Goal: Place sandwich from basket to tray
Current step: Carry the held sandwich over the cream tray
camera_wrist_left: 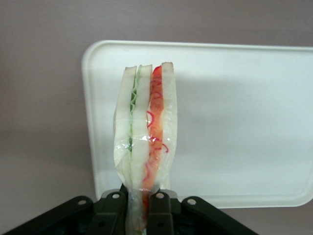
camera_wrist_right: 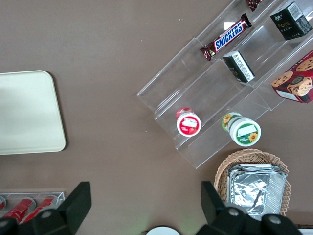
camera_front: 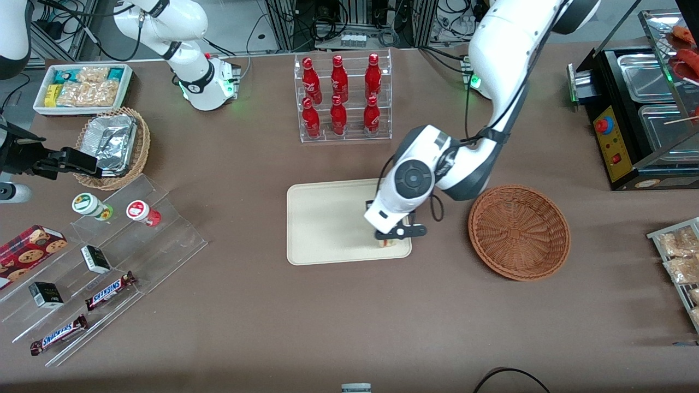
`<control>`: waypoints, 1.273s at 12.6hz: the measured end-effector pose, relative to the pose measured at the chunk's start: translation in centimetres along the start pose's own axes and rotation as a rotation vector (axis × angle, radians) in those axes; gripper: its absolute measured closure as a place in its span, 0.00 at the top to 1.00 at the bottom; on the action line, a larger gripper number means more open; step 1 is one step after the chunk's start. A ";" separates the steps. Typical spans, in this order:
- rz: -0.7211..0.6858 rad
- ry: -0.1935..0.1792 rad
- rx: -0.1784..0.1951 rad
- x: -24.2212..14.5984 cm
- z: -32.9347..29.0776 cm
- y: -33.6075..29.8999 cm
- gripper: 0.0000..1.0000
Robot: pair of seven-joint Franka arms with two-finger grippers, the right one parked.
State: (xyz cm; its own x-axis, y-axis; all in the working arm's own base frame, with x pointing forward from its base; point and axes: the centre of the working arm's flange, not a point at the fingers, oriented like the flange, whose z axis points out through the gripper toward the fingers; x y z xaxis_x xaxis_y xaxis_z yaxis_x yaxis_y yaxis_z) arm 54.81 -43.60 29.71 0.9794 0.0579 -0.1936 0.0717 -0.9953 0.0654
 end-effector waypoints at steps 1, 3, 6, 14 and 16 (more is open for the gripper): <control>0.020 0.008 -0.009 -0.4 1.1 1.5 0.15; 0.031 0.038 -0.040 -0.9 3.2 3.8 0.15; 0.020 0.050 -0.057 -1.1 4.7 5.5 0.15; -0.017 0.056 0.017 -3.6 5.9 7.7 0.15; -0.017 0.054 0.032 -3.7 6.0 7.6 0.15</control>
State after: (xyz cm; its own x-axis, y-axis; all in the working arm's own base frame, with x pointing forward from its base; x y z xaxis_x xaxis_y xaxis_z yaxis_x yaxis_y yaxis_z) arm 50.63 -51.84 25.07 0.9869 0.0783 -0.1409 0.0835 -0.9960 0.0313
